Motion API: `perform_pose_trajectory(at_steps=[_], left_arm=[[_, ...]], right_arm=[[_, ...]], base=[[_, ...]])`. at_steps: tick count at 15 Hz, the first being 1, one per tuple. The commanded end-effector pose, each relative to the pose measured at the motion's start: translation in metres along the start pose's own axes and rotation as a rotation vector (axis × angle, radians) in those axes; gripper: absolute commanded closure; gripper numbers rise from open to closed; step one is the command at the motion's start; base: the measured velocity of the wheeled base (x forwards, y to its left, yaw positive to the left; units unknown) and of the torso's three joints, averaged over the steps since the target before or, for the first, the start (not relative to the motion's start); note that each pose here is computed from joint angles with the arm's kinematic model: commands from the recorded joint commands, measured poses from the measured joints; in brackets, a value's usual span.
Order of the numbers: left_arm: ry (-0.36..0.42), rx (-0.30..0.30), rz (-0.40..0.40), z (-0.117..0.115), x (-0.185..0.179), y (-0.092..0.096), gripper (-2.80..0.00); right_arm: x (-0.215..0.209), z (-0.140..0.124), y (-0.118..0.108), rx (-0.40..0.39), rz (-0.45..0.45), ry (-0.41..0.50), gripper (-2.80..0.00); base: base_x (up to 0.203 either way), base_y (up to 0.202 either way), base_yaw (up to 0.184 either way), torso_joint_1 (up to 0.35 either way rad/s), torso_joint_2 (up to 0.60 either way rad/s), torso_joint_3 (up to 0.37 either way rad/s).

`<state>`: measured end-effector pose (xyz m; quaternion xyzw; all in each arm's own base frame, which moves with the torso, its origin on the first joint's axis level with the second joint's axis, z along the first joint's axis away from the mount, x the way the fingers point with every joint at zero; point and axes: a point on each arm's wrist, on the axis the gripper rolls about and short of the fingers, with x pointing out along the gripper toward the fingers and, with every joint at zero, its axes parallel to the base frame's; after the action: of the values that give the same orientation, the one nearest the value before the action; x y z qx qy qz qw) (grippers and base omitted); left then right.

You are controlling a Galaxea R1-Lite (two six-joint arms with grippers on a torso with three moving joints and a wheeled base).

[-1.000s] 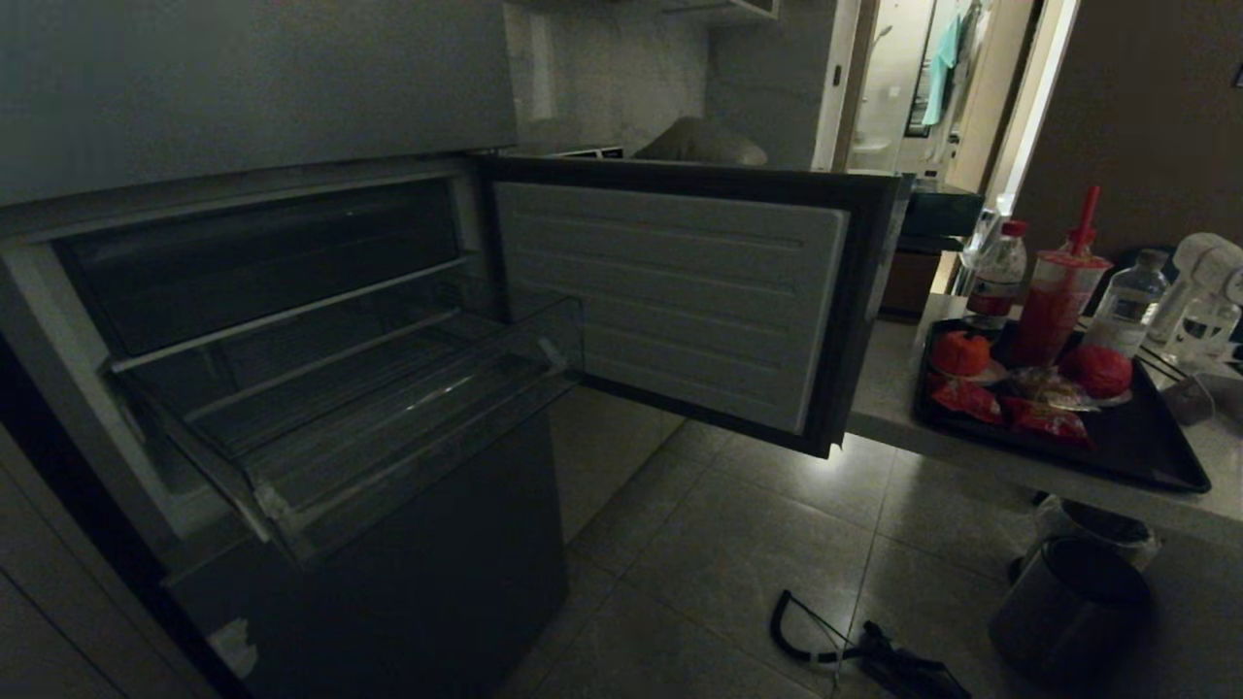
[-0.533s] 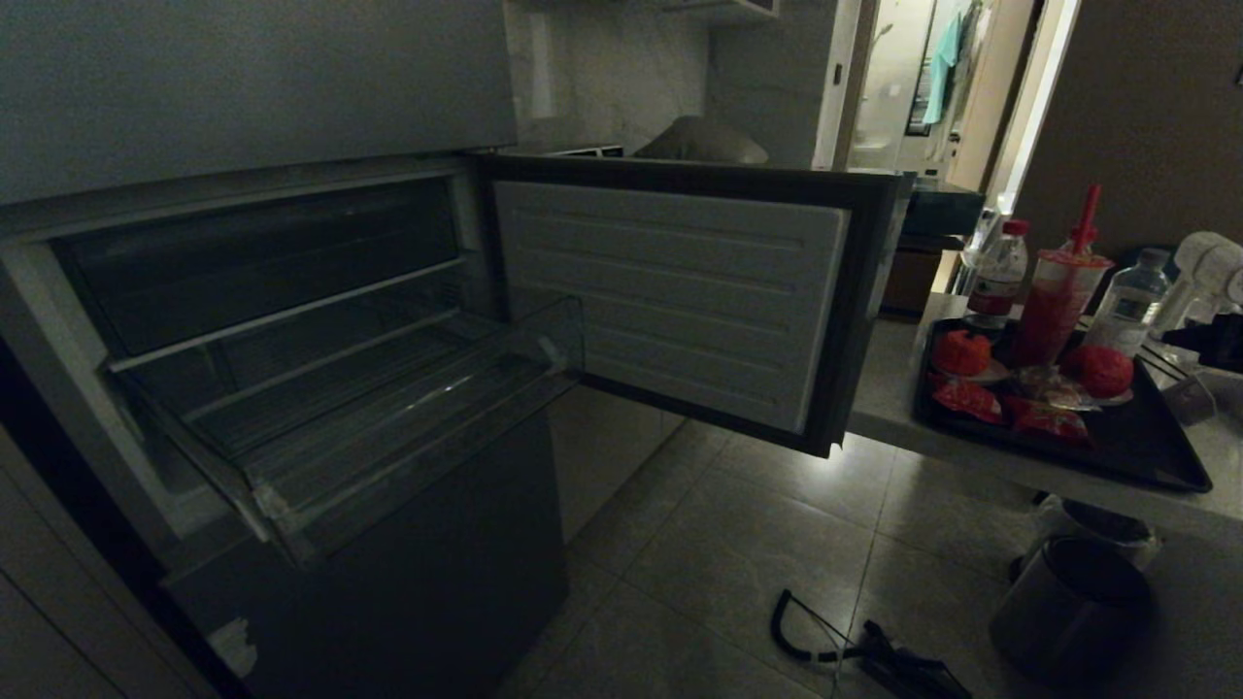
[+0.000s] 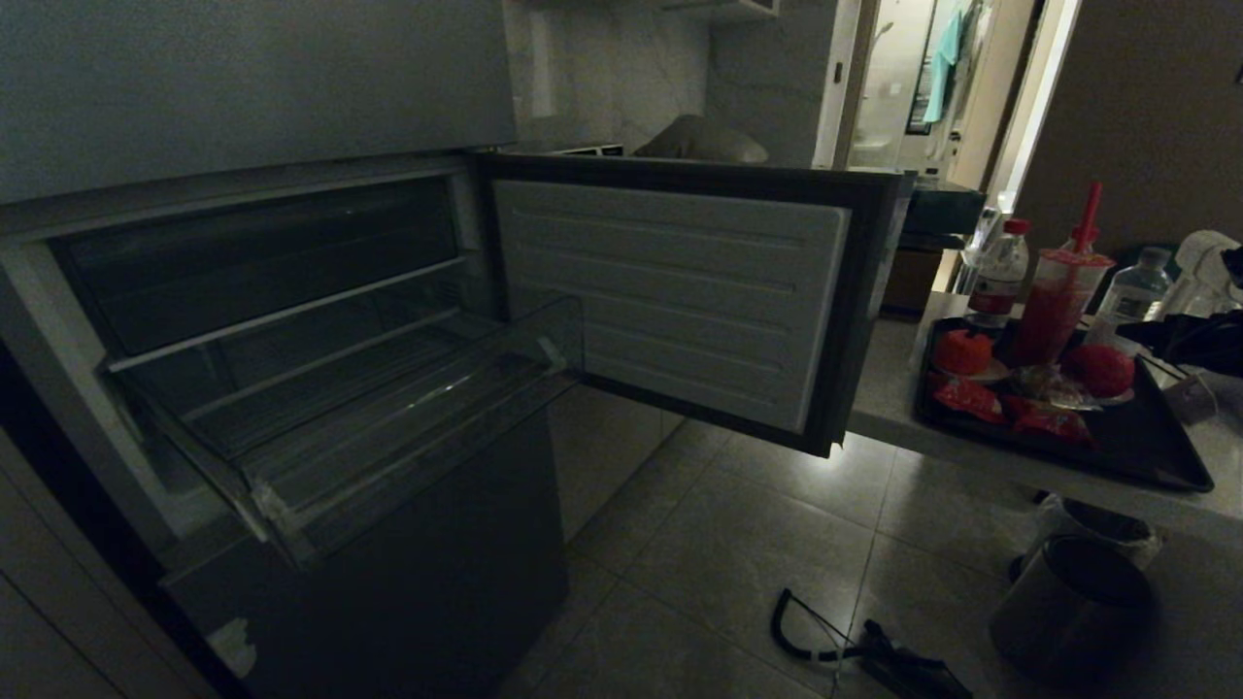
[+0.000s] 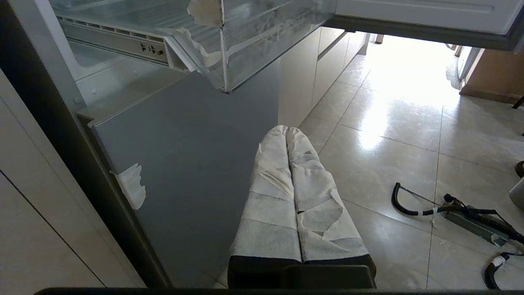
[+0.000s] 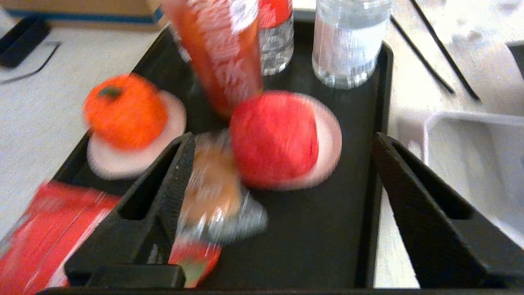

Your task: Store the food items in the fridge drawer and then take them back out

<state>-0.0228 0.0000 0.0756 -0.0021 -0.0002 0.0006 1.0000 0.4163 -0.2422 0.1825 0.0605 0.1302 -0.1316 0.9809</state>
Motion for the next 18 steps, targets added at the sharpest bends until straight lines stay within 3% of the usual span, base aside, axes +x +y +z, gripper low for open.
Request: perform_pose_trajectory(at_steps=[1, 6, 8, 12, 18], left_arm=[[-0.001, 0.000, 0.000, 0.000, 0.000, 0.000, 0.00], [-0.001, 0.000, 0.000, 0.000, 0.000, 0.000, 0.00], [-0.001, 0.000, 0.000, 0.000, 0.000, 0.000, 0.00], [-0.001, 0.000, 0.000, 0.000, 0.000, 0.000, 0.00], [-0.001, 0.001, 0.000, 0.000, 0.000, 0.000, 0.00]], right_arm=[[0.032, -0.021, -0.005, 0.011, 0.011, 0.013, -2.80], [0.056, -0.030, 0.010, 0.004, 0.079, -0.030, -2.80], [0.070, -0.040, 0.017, -0.015, 0.094, -0.088, -2.80], [0.077, -0.046, 0.020, -0.025, 0.016, -0.143, -2.80], [0.083, -0.060, 0.017, -0.018, 0.012, -0.117, -2.80]], base=[[0.000, 0.000, 0.000, 0.000, 0.00, 0.000], [0.000, 0.000, 0.000, 0.000, 0.00, 0.000], [0.000, 0.000, 0.000, 0.000, 0.00, 0.000], [0.000, 0.000, 0.000, 0.000, 0.00, 0.000], [0.000, 0.000, 0.000, 0.000, 0.00, 0.000]])
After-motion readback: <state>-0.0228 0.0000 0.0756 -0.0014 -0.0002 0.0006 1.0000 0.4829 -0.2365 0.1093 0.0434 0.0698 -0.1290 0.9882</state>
